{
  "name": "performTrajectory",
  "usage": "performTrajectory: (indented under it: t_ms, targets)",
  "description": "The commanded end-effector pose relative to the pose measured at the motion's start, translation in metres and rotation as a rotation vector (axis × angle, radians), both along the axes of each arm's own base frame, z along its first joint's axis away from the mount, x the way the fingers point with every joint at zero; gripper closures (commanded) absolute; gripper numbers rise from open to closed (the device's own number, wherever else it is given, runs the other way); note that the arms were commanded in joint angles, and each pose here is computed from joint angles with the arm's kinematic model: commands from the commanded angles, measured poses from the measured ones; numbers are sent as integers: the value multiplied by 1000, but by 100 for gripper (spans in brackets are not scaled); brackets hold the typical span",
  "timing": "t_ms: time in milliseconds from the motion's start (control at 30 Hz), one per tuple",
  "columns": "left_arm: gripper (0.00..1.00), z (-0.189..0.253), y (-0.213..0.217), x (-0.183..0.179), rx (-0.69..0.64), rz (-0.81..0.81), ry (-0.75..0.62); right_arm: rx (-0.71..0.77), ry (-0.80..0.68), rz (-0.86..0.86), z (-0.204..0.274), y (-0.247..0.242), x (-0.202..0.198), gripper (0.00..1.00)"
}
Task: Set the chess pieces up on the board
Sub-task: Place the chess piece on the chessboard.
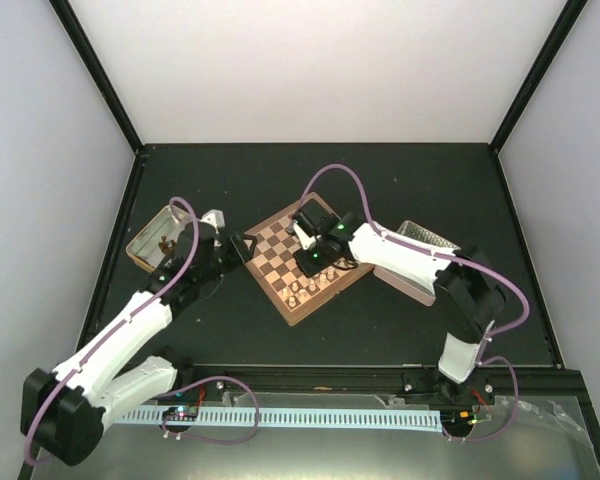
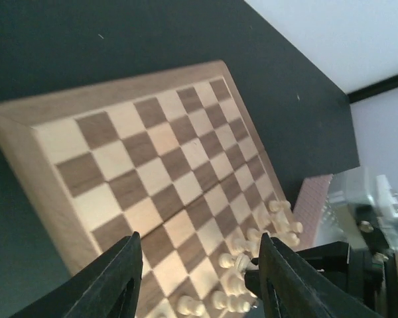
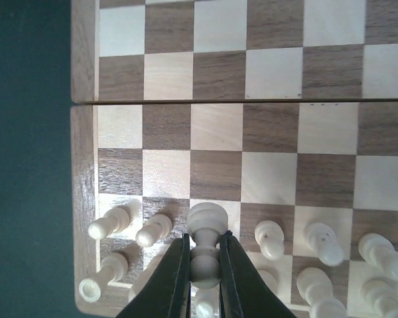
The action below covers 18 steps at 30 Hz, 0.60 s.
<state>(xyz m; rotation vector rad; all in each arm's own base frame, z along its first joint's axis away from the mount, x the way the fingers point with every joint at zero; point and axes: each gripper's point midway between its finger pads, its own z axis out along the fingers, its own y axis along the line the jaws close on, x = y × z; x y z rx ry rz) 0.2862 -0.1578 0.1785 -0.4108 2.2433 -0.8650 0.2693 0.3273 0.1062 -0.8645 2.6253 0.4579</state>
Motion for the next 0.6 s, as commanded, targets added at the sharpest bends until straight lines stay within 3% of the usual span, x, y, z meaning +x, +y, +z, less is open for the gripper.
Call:
performTrajectory:
  t_ms: [0,333,567]
  targets:
    - [50,-4,43,-8,164,128,-57,-141,28,28,-14,-4,-4,94]
    - [47,11,64,-24,141,201,-186,-306,39,43,-39,0,-2,91]
    - [46,9,67,-26,136,214,-196,-341,61,71,-51,3,-10,89]
